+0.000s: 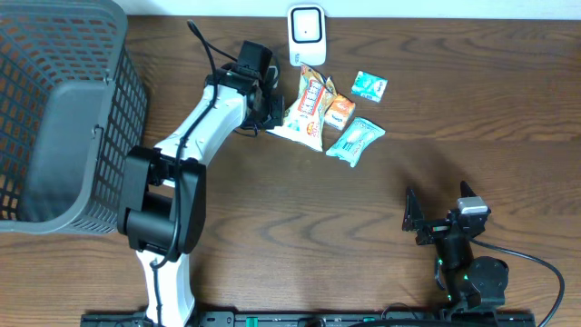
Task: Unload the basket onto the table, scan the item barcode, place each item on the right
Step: 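Carry the green tin near the scanner and release it on the table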
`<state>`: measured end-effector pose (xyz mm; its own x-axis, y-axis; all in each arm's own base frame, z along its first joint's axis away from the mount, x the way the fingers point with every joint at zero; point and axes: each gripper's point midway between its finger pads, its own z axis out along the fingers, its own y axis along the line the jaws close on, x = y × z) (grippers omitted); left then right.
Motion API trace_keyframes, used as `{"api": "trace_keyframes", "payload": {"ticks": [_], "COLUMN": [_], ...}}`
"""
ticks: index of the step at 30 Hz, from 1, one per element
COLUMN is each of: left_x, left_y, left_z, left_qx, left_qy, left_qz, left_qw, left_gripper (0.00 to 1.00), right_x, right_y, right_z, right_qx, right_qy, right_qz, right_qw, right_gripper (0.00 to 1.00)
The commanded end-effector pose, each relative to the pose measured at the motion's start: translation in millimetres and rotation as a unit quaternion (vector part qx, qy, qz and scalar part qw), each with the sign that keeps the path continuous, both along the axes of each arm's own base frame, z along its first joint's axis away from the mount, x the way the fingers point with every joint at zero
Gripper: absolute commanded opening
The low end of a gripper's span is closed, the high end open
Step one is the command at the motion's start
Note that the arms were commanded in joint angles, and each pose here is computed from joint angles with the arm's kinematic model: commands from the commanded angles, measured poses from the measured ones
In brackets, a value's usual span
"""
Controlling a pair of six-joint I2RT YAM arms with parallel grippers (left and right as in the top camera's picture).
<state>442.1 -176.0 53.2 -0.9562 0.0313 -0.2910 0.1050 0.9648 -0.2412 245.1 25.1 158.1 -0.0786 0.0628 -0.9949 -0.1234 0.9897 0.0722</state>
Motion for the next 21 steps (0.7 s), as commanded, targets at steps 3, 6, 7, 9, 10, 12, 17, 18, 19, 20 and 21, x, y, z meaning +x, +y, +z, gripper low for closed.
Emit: {"api": "trace_keyframes", "payload": {"ticks": [3, 6, 7, 9, 10, 12, 17, 18, 19, 20, 21], "left_x": [15.9, 22.5, 23.8, 26.0, 26.8, 27.5, 27.4, 27.4, 27.4, 27.3, 26.9], "left_y": [24.0, 35.9, 39.2, 43.3, 45.8, 48.8, 48.7, 48.7, 48.7, 48.8, 48.9], "left_z": [-4.0, -2.8, -2.6, -2.2, -2.1, -2.2, -2.1, -2.1, -2.1, -2.2, -2.3], "left_qx": [0.063, 0.085, 0.089, 0.091, 0.091, 0.091, 0.091, 0.091, 0.091, 0.091, 0.091], "left_qy": [-0.033, -0.046, -0.048, -0.050, -0.050, -0.050, -0.049, -0.049, -0.049, -0.049, -0.048], "left_qz": [0.029, 0.043, 0.047, 0.052, 0.055, 0.058, 0.058, 0.058, 0.058, 0.058, 0.058], "left_qw": [0.997, 0.994, 0.994, 0.993, 0.993, 0.993, 0.993, 0.993, 0.993, 0.993, 0.993], "left_gripper": [0.08, 0.08, 0.08, 0.08, 0.08, 0.08, 0.28, 0.37, 0.41, 0.47, 0.51], "right_x": [0.0, 0.0, 0.0, 0.0, 0.0, 0.0, 0.0, 0.0, 0.0, 0.0, 0.0], "right_y": [-1.4, -1.4, -1.3, -1.4, -1.4, -1.4, -1.4, -1.4, -1.4, -1.4, -1.4], "right_z": [-1.0, -1.0, -1.0, -1.0, -1.0, -1.0, -1.0, -1.0, -1.0, -1.0, -1.0], "right_qx": [-0.006, -0.006, -0.006, -0.006, -0.006, -0.006, -0.006, -0.006, -0.006, -0.006, -0.006], "right_qy": [0.001, 0.001, 0.001, 0.001, 0.001, 0.001, 0.001, 0.001, 0.001, 0.001, 0.001], "right_qz": [-0.003, -0.003, -0.003, -0.003, -0.003, -0.003, -0.003, -0.003, -0.003, -0.003, -0.003], "right_qw": [1.000, 1.000, 1.000, 1.000, 1.000, 1.000, 1.000, 1.000, 1.000, 1.000, 1.000], "right_gripper": [0.99, 0.99, 0.99, 0.99, 0.99, 0.99, 0.99, 0.99, 0.99, 0.99, 0.99]}}
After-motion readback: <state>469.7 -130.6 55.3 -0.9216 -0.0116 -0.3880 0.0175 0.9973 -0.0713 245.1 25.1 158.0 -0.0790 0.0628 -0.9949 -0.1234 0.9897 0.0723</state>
